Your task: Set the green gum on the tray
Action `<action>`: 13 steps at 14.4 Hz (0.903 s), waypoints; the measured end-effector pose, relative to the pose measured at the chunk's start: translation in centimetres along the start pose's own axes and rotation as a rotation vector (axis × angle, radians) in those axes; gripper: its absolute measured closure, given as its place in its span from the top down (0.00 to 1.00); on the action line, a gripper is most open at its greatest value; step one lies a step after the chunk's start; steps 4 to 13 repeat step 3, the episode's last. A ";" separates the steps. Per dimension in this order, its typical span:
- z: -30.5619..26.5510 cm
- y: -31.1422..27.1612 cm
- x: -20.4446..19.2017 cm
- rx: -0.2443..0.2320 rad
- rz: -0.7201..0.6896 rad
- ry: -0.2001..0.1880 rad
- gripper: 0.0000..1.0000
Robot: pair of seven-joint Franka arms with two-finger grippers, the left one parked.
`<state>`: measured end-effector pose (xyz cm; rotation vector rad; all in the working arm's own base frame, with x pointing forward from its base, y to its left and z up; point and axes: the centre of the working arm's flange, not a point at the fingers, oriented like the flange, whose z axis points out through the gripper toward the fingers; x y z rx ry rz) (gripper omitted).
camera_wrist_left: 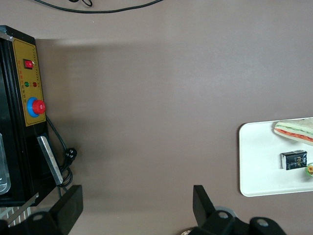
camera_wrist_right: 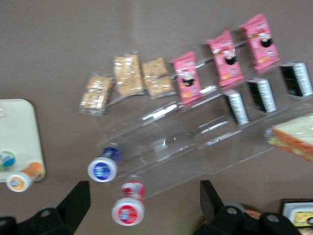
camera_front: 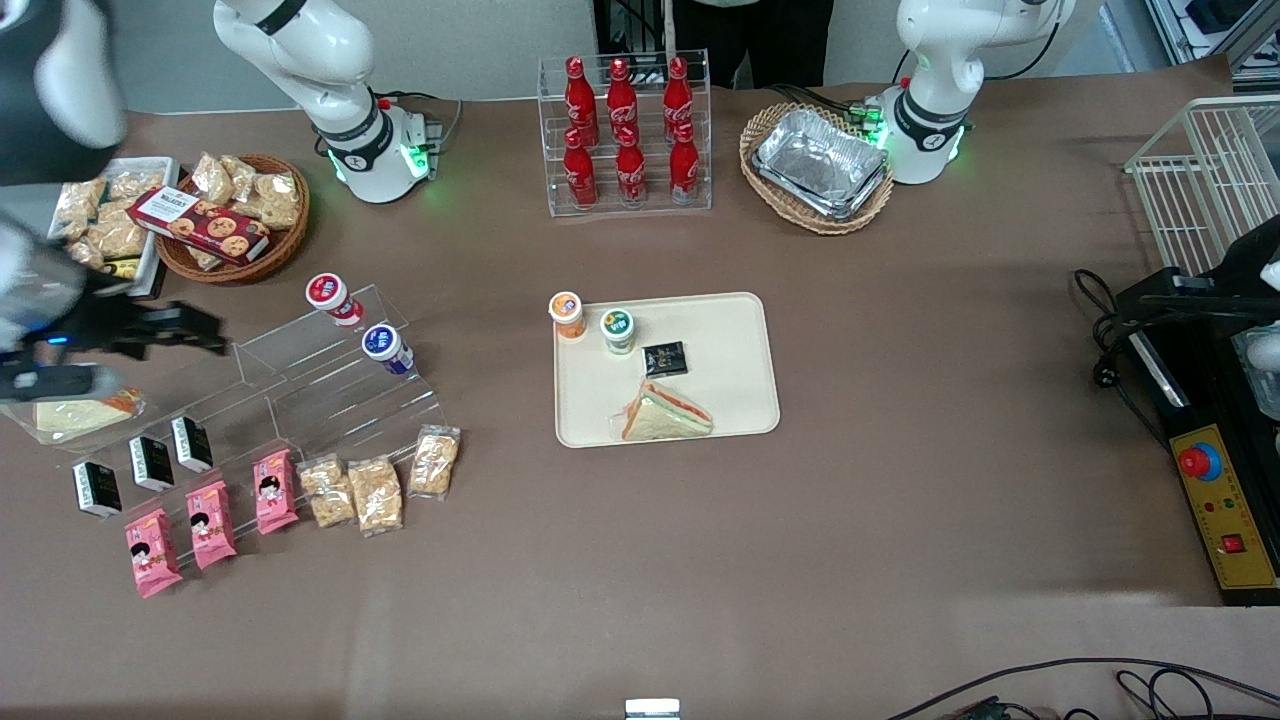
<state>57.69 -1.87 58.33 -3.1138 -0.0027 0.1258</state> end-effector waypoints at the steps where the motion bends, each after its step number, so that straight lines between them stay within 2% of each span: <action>1: 0.0 3.1 -0.1 0.005 0.001 0.003 1.00; 3: 0.0 7.9 -0.3 0.003 -0.002 0.028 1.00; 13: 0.0 7.9 -0.3 0.003 -0.002 0.028 1.00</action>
